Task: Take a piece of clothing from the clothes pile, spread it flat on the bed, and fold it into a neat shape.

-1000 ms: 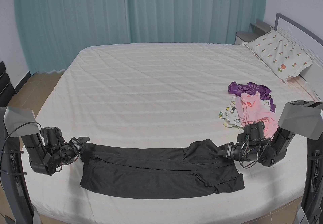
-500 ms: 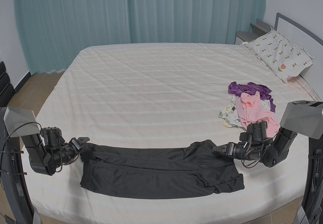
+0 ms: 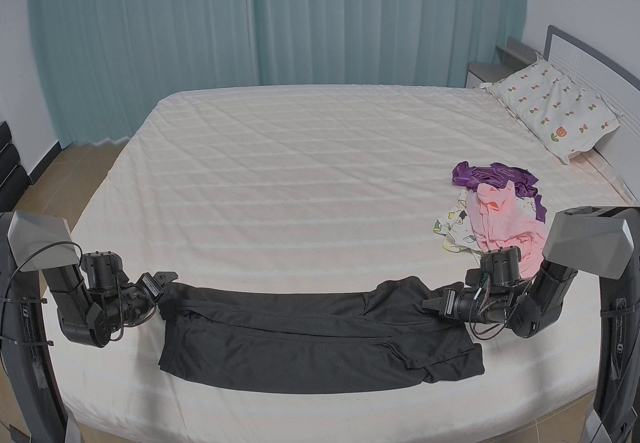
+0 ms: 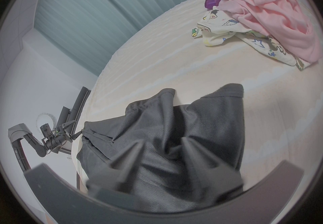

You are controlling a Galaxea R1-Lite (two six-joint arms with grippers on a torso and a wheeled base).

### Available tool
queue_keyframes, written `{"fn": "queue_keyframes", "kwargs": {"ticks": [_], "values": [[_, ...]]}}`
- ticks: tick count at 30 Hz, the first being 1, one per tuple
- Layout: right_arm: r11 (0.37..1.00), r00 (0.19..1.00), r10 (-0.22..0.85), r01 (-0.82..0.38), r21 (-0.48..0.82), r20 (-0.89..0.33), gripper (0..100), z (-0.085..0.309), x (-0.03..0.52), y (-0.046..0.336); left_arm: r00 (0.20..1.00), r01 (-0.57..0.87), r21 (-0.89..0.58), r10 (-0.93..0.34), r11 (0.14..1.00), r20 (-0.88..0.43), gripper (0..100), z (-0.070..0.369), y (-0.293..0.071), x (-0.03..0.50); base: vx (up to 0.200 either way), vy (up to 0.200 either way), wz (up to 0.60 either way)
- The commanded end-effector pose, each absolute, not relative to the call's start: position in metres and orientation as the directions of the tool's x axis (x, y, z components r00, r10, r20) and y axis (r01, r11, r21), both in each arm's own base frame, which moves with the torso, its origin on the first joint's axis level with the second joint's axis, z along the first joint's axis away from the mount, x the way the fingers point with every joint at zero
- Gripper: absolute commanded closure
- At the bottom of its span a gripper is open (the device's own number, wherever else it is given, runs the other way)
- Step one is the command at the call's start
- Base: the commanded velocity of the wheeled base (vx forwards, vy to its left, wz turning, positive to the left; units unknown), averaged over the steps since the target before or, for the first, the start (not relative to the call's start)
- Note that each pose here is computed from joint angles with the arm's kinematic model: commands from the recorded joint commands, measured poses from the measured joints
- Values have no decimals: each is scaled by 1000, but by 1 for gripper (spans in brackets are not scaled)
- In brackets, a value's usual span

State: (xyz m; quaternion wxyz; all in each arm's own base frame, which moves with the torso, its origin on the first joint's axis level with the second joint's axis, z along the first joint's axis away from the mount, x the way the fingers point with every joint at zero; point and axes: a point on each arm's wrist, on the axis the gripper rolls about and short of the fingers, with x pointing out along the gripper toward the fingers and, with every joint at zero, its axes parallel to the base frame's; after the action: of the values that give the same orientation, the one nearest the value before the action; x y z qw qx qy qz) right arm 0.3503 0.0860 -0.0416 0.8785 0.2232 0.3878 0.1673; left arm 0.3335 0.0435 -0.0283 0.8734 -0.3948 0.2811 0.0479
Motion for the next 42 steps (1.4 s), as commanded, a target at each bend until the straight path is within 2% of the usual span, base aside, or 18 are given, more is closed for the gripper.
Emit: {"fn": "queue_keyframes", "kwargs": {"ticks": [1, 9, 14, 29, 30, 38, 42], "values": [[846, 641, 461, -110, 521, -613, 100, -41, 347, 82, 836, -307, -662, -138, 684, -530, 0, -29, 44, 333, 0, 0, 0], [844, 651, 458, -106, 525, -605, 100, -24, 335, 74, 836, -307, -662, -138, 684, -530, 0, -29, 44, 333, 0, 0, 0], [832, 621, 495, -135, 538, -608, 100, -17, 319, 68, 836, -308, -662, -138, 684, -532, 0, -29, 43, 333, 0, 0, 0], [866, 564, 483, -193, 461, -670, 100, -30, 301, 62, 836, -307, -662, -138, 684, -530, 0, -29, 44, 333, 0, 0, 0], [866, 562, 482, -193, 461, -672, 0, -31, 301, 62, 836, -308, -662, -138, 684, -532, 0, -29, 44, 333, 0, 0, 0], [860, 618, 485, -211, 465, -618, 0, -12, 308, 59, 852, -289, -667, -133, 686, -506, 0, -22, 44, 338, 0, 0, 0], [860, 644, 474, -192, 474, -600, 0, -6, 312, 52, 871, -254, -647, -122, 719, -477, 0, -12, 44, 347, 0, 0, 0]]}}
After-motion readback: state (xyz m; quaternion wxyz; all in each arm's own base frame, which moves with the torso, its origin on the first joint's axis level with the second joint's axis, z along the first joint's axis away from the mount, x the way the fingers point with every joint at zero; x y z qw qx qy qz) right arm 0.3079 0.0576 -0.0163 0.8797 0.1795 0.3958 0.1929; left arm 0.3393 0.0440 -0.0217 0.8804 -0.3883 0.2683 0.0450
